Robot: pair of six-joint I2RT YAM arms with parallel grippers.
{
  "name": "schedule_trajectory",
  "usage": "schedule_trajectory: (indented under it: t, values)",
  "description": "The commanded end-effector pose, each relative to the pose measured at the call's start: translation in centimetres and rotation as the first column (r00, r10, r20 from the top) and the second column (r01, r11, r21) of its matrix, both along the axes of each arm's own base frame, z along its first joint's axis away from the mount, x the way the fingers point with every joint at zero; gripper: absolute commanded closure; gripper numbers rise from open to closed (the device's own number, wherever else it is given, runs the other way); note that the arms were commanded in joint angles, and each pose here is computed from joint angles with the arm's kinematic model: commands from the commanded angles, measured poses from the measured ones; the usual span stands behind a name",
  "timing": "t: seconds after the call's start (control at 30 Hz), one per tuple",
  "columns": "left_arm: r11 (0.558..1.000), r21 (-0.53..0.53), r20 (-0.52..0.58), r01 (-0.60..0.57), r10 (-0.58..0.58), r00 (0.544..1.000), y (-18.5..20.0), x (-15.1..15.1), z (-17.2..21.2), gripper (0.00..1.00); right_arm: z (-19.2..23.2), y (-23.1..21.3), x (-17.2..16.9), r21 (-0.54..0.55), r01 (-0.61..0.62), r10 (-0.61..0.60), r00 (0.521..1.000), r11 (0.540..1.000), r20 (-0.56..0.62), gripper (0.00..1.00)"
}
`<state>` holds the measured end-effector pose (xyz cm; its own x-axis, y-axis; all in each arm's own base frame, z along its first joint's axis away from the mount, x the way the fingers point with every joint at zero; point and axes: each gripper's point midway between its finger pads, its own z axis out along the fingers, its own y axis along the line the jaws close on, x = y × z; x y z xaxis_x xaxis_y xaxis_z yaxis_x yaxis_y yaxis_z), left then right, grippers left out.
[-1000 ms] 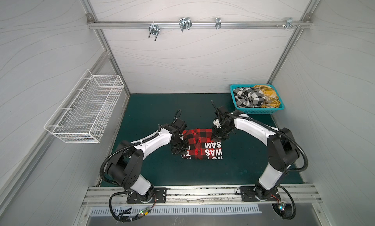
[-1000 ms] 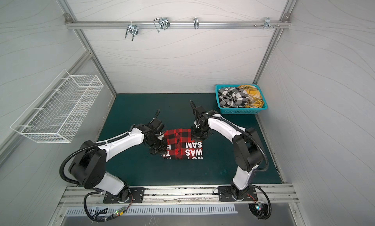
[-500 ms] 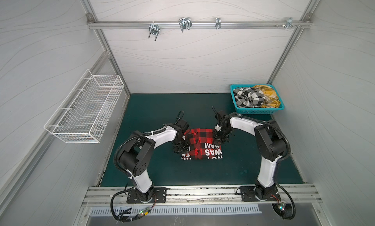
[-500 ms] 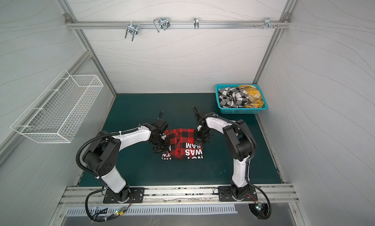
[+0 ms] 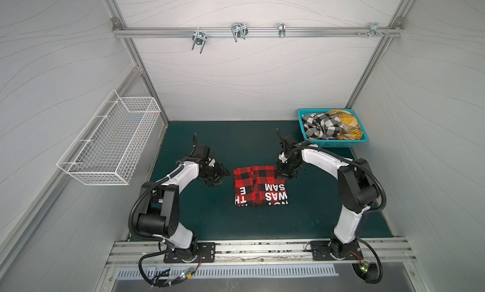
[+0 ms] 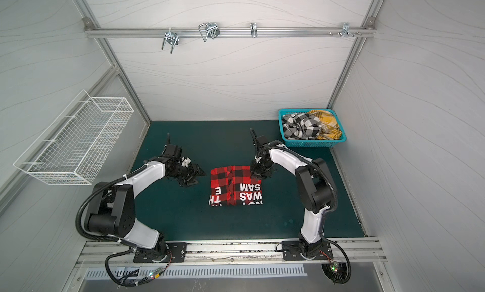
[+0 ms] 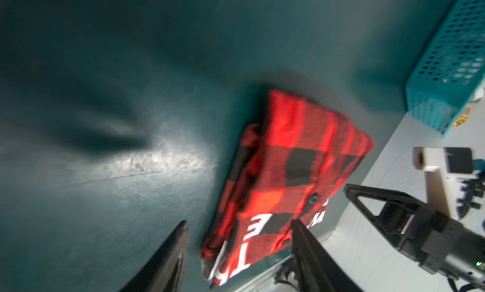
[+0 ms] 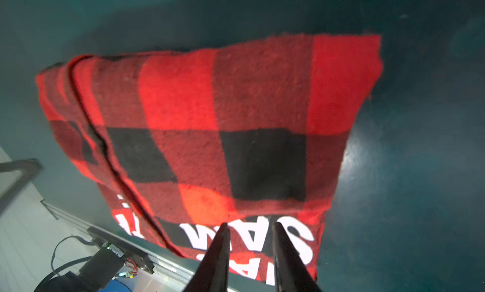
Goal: Fold and stack the long sleeve shirts
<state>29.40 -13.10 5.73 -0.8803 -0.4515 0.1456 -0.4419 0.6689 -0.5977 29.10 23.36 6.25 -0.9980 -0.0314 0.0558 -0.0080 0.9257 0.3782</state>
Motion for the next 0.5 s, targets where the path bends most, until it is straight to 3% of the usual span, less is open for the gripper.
schedule_trajectory:
  t: [0.0, 0.07, 0.3, 0.4, 0.47]
  values:
    - [0.990, -0.142, 0.067, -0.012, 0.022, 0.997, -1.9, 1.9, 0.5, 0.23, -1.9, -1.1, 0.0, -0.057, -0.007, 0.005, 0.999, 0.998, -0.040, 0.71]
    - [0.987, -0.154, 0.062, -0.036, 0.046, 0.997, -2.0, 2.2, -0.6, 0.16, -2.7, -1.6, 0.2, -0.076, 0.003, -0.007, 0.998, 0.997, -0.056, 0.72]
    - [0.993, -0.083, -0.010, -0.084, 0.083, 0.996, -1.2, 2.6, -5.5, 0.16, -5.8, -1.4, 0.2, -0.073, 0.025, -0.034, 0.991, 0.997, -0.126, 0.74]
    - [0.993, -0.051, -0.085, -0.105, 0.100, 0.991, -1.0, 1.8, -8.4, 0.15, -6.8, -1.3, 0.0, -0.065, 0.036, -0.045, 0.988, 0.997, -0.150, 0.74]
    - [0.994, 0.031, -0.163, -0.109, 0.113, 0.980, -0.3, 0.4, -10.3, 0.16, -7.2, -1.2, -0.1, -0.058, 0.043, -0.052, 0.985, 0.997, -0.166, 0.75]
